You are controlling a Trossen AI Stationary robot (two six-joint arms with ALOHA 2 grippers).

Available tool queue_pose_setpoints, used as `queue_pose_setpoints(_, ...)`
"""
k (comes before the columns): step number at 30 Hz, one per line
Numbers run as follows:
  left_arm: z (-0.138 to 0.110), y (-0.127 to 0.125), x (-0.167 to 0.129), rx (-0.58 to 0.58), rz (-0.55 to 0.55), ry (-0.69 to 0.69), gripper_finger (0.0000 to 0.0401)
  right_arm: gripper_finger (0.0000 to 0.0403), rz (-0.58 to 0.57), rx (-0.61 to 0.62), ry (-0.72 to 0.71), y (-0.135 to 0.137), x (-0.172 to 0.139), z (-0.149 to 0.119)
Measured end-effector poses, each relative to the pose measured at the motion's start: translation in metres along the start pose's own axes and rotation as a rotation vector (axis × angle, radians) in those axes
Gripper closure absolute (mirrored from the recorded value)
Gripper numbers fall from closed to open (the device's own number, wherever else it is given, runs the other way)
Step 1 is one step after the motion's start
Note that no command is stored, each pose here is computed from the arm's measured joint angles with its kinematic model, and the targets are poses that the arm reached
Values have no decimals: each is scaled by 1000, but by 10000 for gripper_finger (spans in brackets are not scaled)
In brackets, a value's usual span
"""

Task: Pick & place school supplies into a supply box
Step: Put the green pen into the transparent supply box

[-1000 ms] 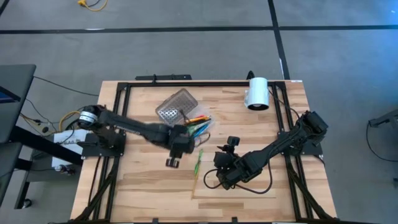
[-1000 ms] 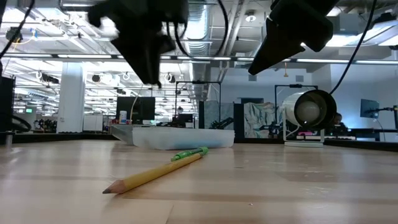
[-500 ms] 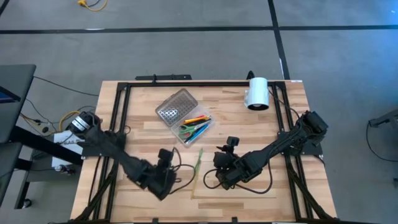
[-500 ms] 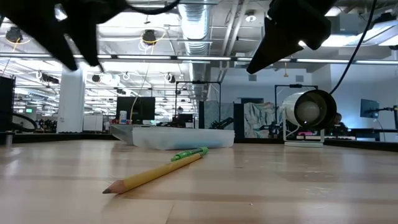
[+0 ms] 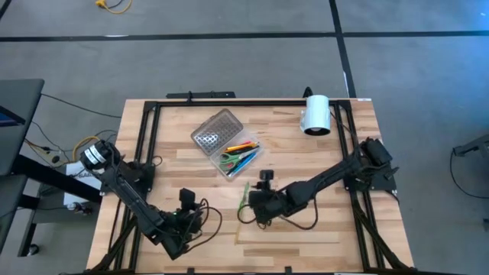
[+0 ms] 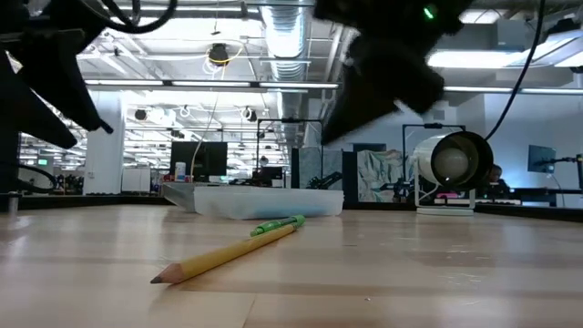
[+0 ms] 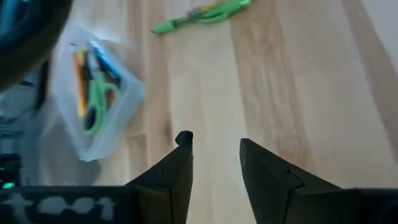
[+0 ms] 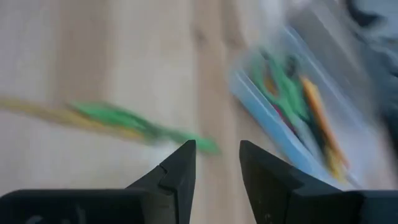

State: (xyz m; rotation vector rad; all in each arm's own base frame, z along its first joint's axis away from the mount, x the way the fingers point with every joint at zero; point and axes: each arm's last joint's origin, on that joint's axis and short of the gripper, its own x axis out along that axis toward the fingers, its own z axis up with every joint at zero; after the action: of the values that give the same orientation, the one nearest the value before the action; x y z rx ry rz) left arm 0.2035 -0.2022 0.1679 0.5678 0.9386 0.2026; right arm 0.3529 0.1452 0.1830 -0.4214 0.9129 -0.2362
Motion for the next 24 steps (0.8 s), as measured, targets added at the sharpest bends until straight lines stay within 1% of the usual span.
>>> queue_pose_setpoints(3, -4, 0, -2, 21, 51, -19, 278, 284, 114, 9, -71, 0, 6, 11)
queue_pose_setpoints(5, -4, -1, -3, 6, 55, -21, 278, 284, 160, -24, -104, 3, 7, 13)
queue_pose_setpoints(7, -5, -1, -3, -2, 51, -14, 278, 284, 188, -22, -149, 4, 10, 19)
queue_pose_setpoints(10, -6, -1, -3, -2, 49, -10, 278, 284, 209, -43, -121, 6, 21, 14)
queue_pose_setpoints(15, -6, -1, -4, -2, 45, -8, 278, 284, 233, -43, -87, 4, 36, 10)
queue_pose_setpoints(19, -6, -1, -4, -2, 45, -7, 278, 284, 230, -45, -77, 3, 41, 9)
queue_pose_setpoints(21, -6, -1, -3, -2, 44, -7, 278, 284, 229, -76, -54, 2, 43, 6)
queue_pose_setpoints(24, -6, -1, -3, -2, 44, -7, 278, 284, 251, -82, -73, -1, 45, 9)
